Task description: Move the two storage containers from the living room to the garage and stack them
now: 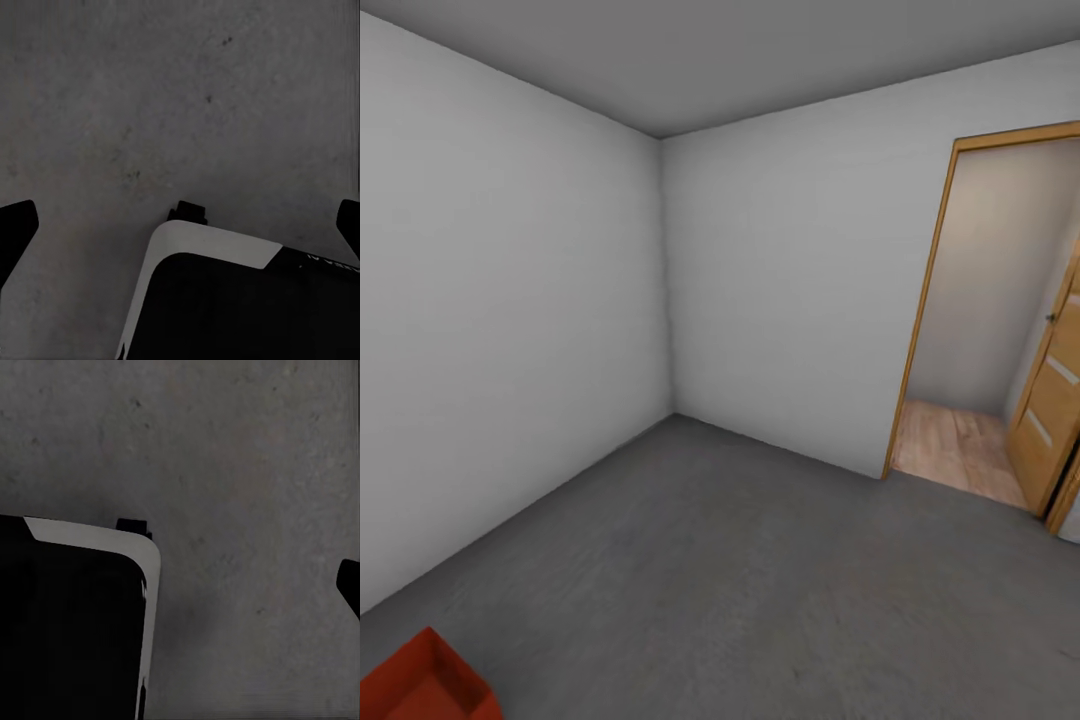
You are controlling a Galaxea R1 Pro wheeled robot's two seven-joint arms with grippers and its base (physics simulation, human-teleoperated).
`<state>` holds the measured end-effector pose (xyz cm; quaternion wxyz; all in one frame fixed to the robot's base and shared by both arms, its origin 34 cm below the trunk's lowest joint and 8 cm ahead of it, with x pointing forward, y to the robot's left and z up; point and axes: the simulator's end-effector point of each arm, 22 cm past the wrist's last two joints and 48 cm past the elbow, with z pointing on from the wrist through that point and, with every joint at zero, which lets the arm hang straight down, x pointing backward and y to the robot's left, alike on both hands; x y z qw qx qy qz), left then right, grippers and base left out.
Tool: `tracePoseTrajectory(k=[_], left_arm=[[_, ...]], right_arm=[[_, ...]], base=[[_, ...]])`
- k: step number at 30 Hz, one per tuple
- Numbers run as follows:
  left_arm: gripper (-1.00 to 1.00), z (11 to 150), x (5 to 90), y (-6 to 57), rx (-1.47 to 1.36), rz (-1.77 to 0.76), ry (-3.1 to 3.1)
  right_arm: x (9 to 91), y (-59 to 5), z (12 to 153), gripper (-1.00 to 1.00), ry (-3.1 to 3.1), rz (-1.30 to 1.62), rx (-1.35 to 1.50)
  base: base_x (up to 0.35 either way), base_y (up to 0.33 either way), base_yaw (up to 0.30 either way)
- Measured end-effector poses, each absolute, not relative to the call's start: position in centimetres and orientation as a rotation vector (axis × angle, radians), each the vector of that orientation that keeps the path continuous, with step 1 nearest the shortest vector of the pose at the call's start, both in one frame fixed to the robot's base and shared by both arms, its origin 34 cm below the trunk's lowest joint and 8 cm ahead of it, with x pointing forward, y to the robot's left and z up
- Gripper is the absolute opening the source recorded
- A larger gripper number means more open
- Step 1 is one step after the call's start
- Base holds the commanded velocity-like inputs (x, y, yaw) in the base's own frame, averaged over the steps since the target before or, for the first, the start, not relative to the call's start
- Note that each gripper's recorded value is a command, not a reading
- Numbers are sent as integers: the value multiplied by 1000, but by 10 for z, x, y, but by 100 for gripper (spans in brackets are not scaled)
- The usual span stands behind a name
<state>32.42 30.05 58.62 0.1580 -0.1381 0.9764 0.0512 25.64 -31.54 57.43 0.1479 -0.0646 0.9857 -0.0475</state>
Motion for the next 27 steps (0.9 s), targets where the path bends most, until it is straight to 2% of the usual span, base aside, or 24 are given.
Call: tracePoseTrajectory(k=[27], left_arm=[[100, 586, 324, 301, -397, 148, 2791]], right_arm=[[257, -316, 574, 100, 2835, -137, -184]], base=[[0, 0, -298]])
